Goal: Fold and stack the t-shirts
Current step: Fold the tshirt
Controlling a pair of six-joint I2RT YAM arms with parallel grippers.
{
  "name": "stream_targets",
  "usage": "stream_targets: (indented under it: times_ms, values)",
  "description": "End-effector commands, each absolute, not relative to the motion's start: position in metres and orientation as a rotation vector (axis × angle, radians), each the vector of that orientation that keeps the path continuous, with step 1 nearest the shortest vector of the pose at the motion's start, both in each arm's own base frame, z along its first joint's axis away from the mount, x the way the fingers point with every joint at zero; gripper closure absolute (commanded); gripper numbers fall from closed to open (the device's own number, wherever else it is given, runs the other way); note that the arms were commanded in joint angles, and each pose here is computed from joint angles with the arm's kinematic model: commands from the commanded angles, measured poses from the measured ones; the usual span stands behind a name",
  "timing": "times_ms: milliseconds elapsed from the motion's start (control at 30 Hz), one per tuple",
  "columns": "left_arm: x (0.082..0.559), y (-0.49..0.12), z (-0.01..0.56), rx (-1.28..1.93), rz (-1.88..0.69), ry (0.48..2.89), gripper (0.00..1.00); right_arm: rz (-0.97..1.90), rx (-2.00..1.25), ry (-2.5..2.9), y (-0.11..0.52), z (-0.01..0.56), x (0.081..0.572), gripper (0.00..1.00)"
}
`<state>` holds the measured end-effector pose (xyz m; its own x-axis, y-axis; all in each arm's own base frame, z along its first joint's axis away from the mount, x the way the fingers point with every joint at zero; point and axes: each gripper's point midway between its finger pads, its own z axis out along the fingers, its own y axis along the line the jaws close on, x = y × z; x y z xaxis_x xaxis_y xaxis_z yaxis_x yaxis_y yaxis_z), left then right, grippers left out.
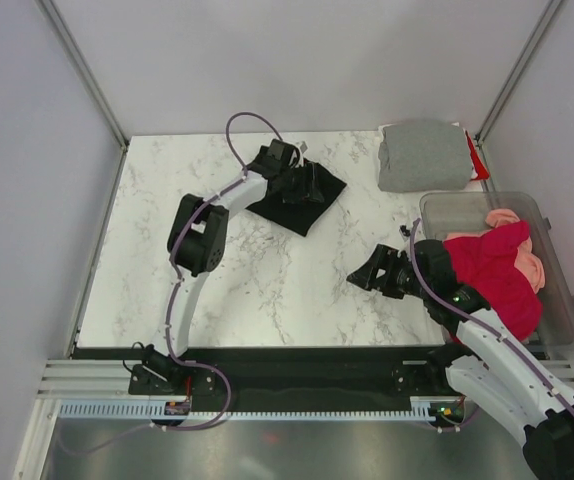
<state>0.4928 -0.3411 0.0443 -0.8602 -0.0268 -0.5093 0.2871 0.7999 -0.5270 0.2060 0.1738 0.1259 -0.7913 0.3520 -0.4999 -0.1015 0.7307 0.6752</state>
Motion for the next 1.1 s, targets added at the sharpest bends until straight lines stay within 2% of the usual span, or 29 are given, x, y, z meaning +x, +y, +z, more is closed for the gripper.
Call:
stream_targets:
  times_ms: [0,67,100,133,200,233,267,300,467,567,600,667,700,767,800,833,900,967,1000,1067]
  values:
    - [0.449,-0.334,0.038,0.147,-0.822,2.619,0.33,0.923,0.189,2.273,0.17,0.144,0.211,0.18]
    - [0.416,-0.307,0.024,0.111,-0.721,2.737,0.35,0.917,0.191,2.26,0.169,0.151,0.212,0.18]
    - [0.38,-0.281,0.006,0.101,-0.619,2.861,0.34,0.914,0.193,2.257,0.168,0.154,0.211,0.18]
    - [0.369,-0.268,0.036,0.15,-0.586,2.825,0.34,0.919,0.192,2.247,0.169,0.16,0.212,0.18]
    - [0.336,-0.223,0.043,0.163,-0.352,2.901,0.33,0.918,0.212,2.244,0.167,0.164,0.211,0.18]
    - [0.331,-0.185,0.042,0.137,-0.117,2.892,0.32,0.924,0.209,2.232,0.168,0.171,0.212,0.18]
    - [0.332,-0.167,0.074,0.087,-0.052,2.813,0.3,0.927,0.206,2.223,0.168,0.175,0.213,0.18]
    - [0.326,-0.149,0.082,0.038,0.008,2.797,0.28,0.93,0.204,2.22,0.169,0.178,0.215,0.18]
    - [0.324,-0.141,0.171,-0.03,-0.223,2.585,0.27,0.953,0.118,2.219,0.187,0.196,0.241,0.16]
    - [0.312,-0.141,0.189,-0.022,-0.278,2.538,0.27,0.93,0.008,2.22,0.203,0.203,0.274,0.14]
    - [0.305,-0.137,0.201,-0.024,-0.293,2.496,0.28,0.892,-0.01,2.278,0.207,0.187,0.288,0.13]
    - [0.289,-0.131,0.192,-0.024,-0.287,2.504,0.27,0.866,-0.123,2.231,0.218,0.202,0.316,0.08]
    - [0.275,-0.126,0.187,-0.027,-0.298,2.5,0.28,0.842,-0.148,2.288,0.225,0.18,0.332,0.06]
    - [0.264,-0.126,0.187,-0.028,-0.346,2.462,0.28,0.818,-0.264,2.236,0.238,0.194,0.365,0.03]
    - [0.254,-0.122,0.17,-0.025,-0.343,2.484,0.28,0.8,-0.3,2.295,0.245,0.169,0.38,0.02]
    - [0.248,-0.12,0.18,-0.021,-0.369,2.422,0.28,0.794,-0.341,2.234,0.254,0.188,0.401,0.02]
    - [0.236,-0.12,0.169,-0.022,-0.411,2.401,0.28,0.757,-0.418,2.262,0.262,0.158,0.429,0.02]
    - [0.227,-0.119,0.175,-0.015,-0.451,2.342,0.28,0.754,-0.469,2.199,0.276,0.17,0.46,0.02]
    - [0.226,-0.119,0.175,-0.017,-0.462,2.32,0.27,0.755,-0.475,2.251,0.281,0.139,0.471,0.02]
    - [0.225,-0.12,0.191,-0.004,-0.493,2.256,0.27,0.751,-0.468,2.215,0.29,0.145,0.5,0.02]
